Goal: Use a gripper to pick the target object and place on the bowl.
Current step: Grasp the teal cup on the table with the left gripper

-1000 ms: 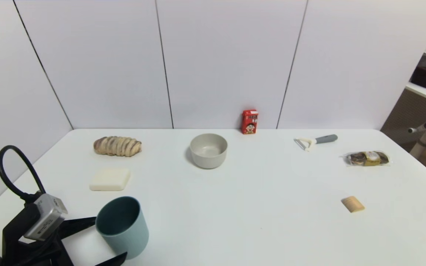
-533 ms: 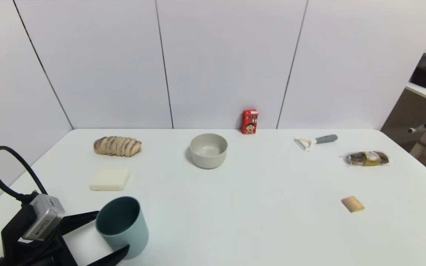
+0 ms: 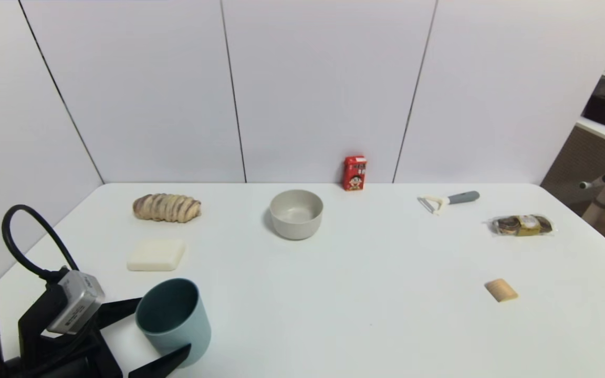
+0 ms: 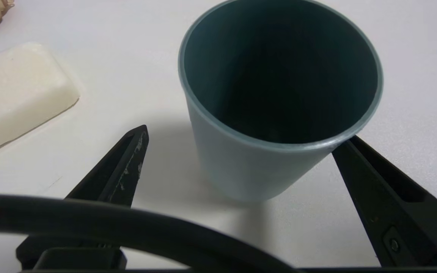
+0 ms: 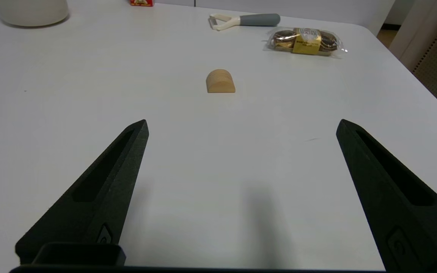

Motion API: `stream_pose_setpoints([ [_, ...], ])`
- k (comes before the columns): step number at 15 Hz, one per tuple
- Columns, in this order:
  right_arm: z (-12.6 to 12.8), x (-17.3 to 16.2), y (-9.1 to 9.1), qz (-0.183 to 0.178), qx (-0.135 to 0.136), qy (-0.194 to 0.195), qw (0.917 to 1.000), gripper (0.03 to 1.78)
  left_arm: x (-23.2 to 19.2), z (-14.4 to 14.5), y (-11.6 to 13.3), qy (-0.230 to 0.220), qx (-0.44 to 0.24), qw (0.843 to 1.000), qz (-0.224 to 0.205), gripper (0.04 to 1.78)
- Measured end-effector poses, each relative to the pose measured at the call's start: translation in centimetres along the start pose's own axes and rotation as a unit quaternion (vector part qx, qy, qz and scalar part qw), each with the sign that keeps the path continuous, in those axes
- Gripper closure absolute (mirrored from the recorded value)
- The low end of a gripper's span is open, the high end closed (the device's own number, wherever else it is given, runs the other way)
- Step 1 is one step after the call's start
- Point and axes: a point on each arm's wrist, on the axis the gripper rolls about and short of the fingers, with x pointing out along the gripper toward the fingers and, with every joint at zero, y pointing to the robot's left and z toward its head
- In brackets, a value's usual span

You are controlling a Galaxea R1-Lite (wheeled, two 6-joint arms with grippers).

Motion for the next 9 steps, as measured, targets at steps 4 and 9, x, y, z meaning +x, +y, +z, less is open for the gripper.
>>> stream_pose_setpoints([
  [4, 0.0, 0.0, 0.0, 0.0, 0.0, 0.0, 1.0, 0.1, 0.9, 0.6, 0.0, 0.0, 0.005, 1.0, -0.015, 0.13],
  [9, 0.0, 0.0, 0.0, 0.0, 0.0, 0.0, 1.0, 0.1, 2.2, 1.1, -0.1, 0.005, 0.009, 0.999, -0.034, 0.13],
])
